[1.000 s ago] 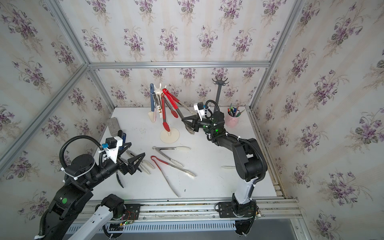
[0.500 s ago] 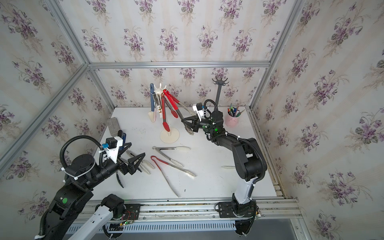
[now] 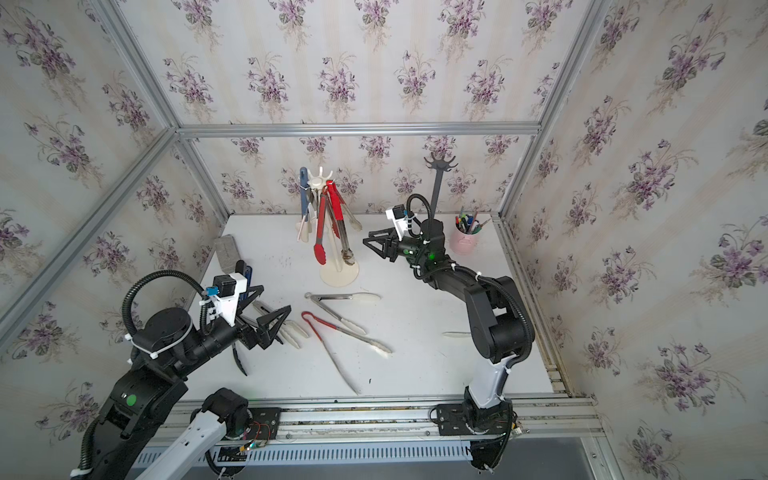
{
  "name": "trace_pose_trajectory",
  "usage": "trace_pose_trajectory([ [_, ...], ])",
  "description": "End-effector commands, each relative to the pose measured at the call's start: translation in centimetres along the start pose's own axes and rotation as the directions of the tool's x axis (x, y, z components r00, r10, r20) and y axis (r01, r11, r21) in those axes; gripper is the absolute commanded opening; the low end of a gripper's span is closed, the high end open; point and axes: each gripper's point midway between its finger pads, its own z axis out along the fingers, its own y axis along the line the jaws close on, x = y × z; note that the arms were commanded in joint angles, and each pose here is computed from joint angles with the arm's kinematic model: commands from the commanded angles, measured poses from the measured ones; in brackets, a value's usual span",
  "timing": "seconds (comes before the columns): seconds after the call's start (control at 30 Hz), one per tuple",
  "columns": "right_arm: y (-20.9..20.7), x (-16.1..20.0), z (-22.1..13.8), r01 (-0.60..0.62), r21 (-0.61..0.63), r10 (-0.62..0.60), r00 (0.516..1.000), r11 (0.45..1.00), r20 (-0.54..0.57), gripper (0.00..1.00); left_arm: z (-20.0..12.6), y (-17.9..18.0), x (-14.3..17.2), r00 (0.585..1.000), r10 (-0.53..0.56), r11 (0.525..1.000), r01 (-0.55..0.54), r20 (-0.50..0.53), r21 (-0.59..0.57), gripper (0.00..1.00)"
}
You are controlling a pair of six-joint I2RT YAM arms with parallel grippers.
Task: Hang food tongs on kitchen utensil racks
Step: Hang the food tongs on the rack, then pick up the food tongs from the center of the board.
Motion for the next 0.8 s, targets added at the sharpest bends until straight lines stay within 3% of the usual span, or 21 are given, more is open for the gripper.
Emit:
trace_pose_trajectory([
  [0.0,-0.1,-0.9,-0.2,0.037,0.037,-0.038,0.999,0.999,0.016,0.51,0.1,0.2,-0.2,1.0,-0.005,1.0,0.005,0.01,-0.009,0.99],
  [0.23,0.1,-1.1,-1.0,0.051,0.09,-0.052,0.999,0.995,0.012,0.6,0.5,0.8,0.5,1.0,-0.019,0.999,0.019,-0.007,-0.038,0.99],
  [0.77,0.4,-0.4,-2.8,0.031,0.192,-0.033,0.999,0.981,0.003,0.61,1.1,4.2,2.7,0.987,-0.157,0.965,0.148,-0.026,-0.217,0.99],
])
